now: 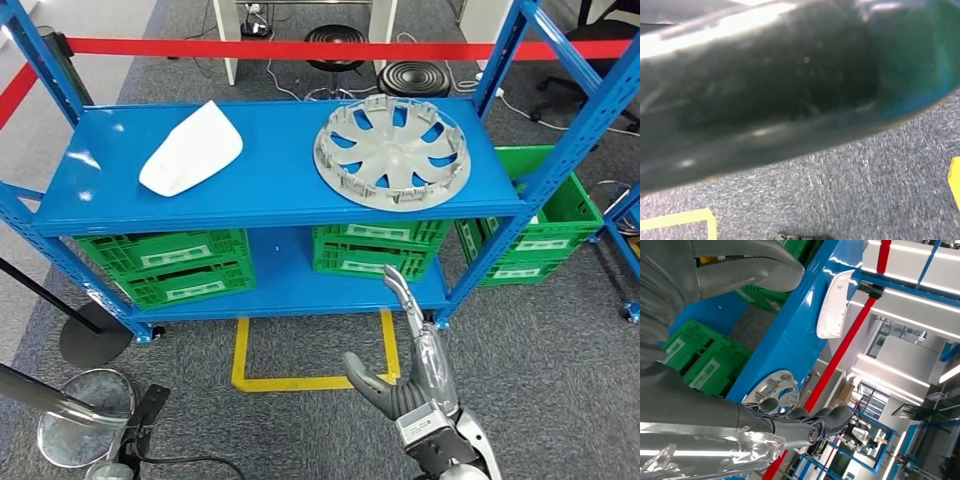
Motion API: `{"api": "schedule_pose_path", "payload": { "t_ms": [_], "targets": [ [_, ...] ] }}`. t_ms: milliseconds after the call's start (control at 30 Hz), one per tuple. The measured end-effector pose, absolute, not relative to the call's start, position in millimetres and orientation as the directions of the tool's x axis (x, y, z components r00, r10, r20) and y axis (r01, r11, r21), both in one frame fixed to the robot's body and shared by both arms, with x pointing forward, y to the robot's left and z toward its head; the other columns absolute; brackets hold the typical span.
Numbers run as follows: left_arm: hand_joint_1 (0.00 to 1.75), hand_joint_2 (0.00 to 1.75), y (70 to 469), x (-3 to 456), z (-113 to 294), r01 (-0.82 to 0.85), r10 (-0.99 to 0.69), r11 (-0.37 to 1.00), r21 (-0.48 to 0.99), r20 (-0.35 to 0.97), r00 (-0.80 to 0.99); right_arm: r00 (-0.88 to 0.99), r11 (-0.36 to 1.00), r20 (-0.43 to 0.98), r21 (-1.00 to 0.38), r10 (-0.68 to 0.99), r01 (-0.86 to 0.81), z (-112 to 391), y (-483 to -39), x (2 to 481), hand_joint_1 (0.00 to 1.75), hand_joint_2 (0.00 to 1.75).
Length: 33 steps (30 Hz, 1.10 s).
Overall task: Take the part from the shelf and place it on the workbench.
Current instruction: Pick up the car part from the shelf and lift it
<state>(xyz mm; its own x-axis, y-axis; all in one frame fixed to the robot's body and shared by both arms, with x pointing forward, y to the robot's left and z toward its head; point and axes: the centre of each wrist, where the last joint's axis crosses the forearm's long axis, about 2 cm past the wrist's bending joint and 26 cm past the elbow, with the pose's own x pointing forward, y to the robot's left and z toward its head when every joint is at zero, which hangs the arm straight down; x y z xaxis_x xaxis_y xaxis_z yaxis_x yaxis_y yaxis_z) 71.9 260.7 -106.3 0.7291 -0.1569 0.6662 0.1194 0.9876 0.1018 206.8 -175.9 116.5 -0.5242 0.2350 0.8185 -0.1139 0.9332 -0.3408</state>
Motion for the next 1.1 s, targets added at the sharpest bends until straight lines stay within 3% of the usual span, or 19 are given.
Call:
{"api": "schedule_pose_path", "payload": {
  "t_ms": [1100],
  "targets": [
    [0.00,0.00,259.8,68.9,-106.8,0.122,-0.156,0.988,0.098,0.660,0.735,-0.518,0.933,0.821,-0.343,0.241,-0.110,115.2,-179.0,206.1,0.00,1.75]
  ]
}}
